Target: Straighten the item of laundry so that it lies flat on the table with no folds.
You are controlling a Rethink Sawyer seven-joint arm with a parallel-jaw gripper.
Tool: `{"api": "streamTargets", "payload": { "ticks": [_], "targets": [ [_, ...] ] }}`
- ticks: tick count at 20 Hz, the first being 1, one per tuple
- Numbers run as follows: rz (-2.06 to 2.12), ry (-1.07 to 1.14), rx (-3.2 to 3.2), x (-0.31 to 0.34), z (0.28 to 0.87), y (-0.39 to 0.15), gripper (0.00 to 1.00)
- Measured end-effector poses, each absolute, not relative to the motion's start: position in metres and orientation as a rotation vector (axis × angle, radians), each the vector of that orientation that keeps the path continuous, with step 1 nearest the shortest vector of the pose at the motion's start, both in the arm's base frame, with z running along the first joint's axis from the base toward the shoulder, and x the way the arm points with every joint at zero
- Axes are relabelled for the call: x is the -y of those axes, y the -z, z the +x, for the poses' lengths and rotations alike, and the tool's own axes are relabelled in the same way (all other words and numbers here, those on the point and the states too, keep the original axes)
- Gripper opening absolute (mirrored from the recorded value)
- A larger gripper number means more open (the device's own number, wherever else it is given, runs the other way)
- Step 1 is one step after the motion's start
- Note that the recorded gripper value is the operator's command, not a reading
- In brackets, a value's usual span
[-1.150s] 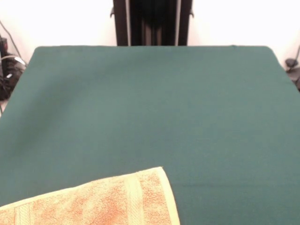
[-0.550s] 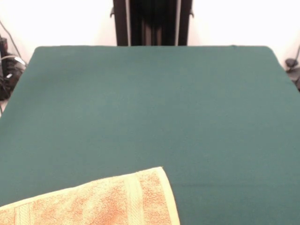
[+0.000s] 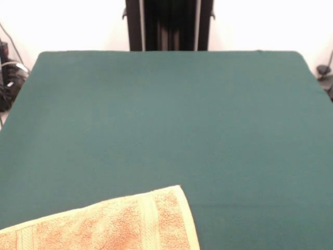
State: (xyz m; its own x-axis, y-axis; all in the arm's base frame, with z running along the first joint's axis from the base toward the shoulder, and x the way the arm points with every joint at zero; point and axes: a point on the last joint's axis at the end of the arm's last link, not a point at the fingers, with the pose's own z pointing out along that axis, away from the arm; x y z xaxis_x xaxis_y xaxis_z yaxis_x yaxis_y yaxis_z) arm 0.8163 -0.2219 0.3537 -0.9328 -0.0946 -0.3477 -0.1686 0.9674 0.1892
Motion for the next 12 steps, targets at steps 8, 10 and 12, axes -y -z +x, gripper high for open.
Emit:
{"api": "streamTargets", "payload": {
  "ticks": [8, 10, 12],
  "targets": [
    [-0.098, -0.329, -2.762, 0.180, 0.794, -0.374, 0.00],
    [-0.082, -0.332, -2.762, 0.173, 0.791, -0.376, 0.00],
    [-0.049, -0.334, -2.762, 0.162, 0.786, -0.377, 0.00]
  ]
}}
